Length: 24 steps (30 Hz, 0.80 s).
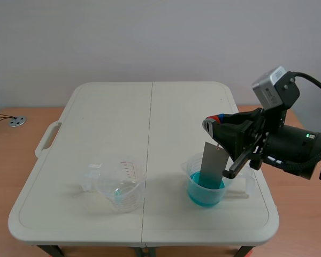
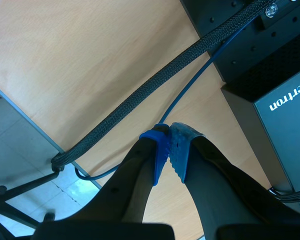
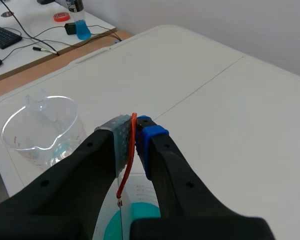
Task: Hold the metal plate by the orange handle, dip it into the blue solution, take it out and point at it, then put the plate back in the beaker on the left.
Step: 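Hold the plate still in the solution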
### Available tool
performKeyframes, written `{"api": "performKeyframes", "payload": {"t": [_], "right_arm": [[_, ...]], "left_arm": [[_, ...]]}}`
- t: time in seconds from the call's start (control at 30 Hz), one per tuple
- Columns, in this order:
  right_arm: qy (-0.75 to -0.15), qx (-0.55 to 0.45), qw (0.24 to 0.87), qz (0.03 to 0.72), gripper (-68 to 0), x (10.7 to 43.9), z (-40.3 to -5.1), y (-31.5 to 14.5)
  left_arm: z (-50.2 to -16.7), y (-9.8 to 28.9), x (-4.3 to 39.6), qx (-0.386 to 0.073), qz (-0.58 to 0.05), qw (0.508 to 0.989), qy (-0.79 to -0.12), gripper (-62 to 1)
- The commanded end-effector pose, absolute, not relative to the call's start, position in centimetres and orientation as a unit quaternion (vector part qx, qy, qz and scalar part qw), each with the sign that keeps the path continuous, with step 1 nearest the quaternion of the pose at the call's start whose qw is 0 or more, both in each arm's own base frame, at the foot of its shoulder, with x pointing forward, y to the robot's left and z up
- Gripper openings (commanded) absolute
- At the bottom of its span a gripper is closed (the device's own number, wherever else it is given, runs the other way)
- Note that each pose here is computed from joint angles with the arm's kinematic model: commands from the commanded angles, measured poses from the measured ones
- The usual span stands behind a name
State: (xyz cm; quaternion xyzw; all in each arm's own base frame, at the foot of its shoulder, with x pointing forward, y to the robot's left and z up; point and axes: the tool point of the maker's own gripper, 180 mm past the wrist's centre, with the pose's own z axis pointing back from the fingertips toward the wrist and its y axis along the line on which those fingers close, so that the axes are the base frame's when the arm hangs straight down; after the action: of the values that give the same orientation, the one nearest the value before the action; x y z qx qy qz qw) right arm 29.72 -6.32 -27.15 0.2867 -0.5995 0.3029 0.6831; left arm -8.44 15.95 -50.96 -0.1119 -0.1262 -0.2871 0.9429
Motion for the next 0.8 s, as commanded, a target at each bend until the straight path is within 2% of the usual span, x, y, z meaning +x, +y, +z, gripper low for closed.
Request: {"api": "performKeyframes", "payload": {"t": [0.0,0.4,0.77], "right_arm": [[-0.611,0.289,0.67,0.305,-66.2,30.1,-26.1,-6.4],[-0.629,0.286,0.65,0.317,-66.2,30.2,-24.2,-6.2],[-0.645,0.276,0.618,0.354,-66.2,28.8,-21.1,-5.8]], "left_arm": [[-50.8,15.8,-8.7,-0.115,-0.283,0.944,-0.127,-59.3],[-50.8,15.8,-8.7,-0.115,-0.283,0.943,-0.127,-59.3],[-50.7,15.7,-8.7,-0.116,-0.283,0.943,-0.128,-59.3]]}}
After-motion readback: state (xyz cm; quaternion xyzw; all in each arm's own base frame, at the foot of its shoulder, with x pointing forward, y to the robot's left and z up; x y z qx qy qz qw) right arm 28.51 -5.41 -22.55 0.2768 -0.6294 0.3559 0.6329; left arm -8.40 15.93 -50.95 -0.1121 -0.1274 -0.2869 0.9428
